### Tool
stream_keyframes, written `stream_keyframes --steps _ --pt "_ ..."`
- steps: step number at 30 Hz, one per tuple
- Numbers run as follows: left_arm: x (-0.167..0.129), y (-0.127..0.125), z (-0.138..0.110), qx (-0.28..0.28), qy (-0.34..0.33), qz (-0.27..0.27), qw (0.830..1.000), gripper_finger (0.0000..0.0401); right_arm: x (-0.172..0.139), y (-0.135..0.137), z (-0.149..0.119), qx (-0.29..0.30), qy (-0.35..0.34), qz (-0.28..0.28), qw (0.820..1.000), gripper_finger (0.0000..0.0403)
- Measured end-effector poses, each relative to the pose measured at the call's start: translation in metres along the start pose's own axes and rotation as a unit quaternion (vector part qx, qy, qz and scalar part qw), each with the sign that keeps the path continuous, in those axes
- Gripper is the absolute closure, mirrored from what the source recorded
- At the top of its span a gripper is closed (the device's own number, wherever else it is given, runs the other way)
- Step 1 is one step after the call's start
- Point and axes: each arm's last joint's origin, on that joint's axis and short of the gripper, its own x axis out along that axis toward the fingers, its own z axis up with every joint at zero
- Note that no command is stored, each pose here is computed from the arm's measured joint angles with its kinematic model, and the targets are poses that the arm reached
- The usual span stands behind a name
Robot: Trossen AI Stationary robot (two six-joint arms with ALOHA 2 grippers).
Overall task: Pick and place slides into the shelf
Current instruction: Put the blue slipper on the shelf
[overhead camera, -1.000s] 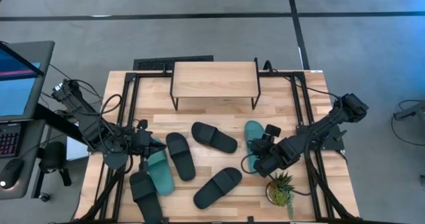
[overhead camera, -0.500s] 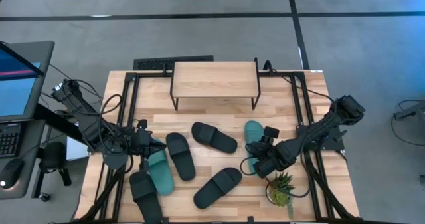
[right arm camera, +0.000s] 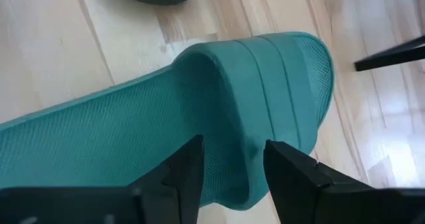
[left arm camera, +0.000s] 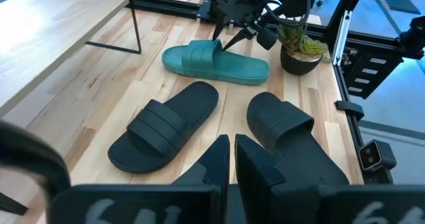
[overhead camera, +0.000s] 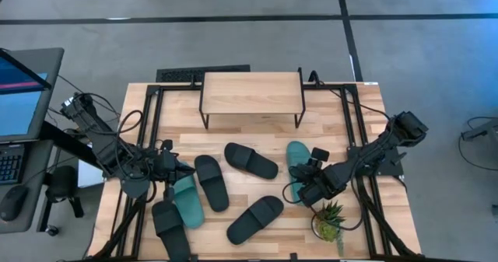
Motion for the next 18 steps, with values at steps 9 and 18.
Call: stream_keyframes --steps 9,18 --pt "0.0000 0.0003 0.0002 -0.005 -0.004 0.005 1.000 0.0387 0.0067 -0.0059 0.0013 0.006 0.002 -0.017 1.000 0.0248" --pt "0.0000 0.0005 0.0002 -0.008 -0.005 0.007 1.000 0.0387 0.0092 -0.0074 0.0037 0.014 -0.002 -0.017 1.000 0.0257"
